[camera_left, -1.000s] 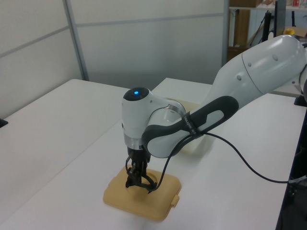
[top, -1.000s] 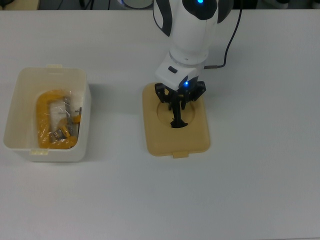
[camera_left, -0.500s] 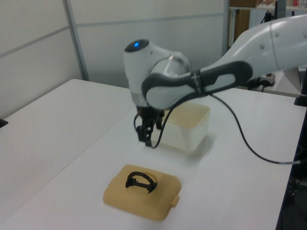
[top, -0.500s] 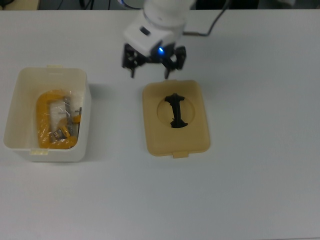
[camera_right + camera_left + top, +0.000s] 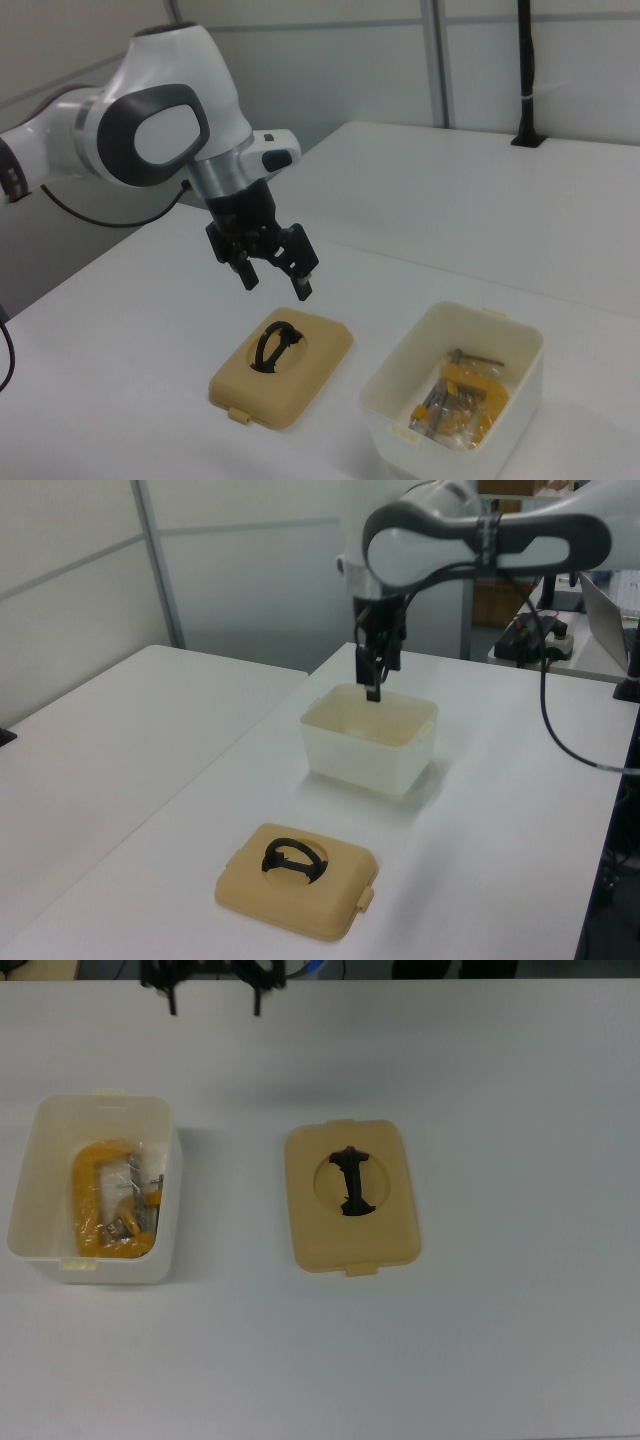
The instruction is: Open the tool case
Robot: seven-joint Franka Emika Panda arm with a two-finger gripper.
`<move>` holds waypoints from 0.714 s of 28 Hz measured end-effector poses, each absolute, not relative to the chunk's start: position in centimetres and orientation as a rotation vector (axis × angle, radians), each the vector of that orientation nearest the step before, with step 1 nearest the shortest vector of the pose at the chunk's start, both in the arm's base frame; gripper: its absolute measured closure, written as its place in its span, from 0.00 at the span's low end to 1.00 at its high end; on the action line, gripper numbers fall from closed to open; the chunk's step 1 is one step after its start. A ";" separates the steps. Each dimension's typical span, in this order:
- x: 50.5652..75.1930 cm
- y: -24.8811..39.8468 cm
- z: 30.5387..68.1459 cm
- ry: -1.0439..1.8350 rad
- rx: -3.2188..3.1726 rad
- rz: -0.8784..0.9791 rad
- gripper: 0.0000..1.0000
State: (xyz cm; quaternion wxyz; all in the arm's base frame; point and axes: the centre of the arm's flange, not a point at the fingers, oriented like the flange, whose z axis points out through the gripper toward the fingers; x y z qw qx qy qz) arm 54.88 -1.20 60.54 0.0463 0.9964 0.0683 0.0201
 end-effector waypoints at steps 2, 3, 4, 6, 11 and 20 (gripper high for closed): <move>54.3 -2.4 61.3 0.185 3.054 0.079 0.00; 54.2 -2.6 61.5 0.179 3.056 0.083 0.00; 54.2 -2.8 61.5 0.174 3.057 0.085 0.00; 54.1 -2.9 61.5 0.167 3.057 0.084 0.00; 54.1 -3.5 61.1 0.135 3.060 0.073 0.00; 54.3 -4.7 60.5 0.102 3.061 0.052 0.00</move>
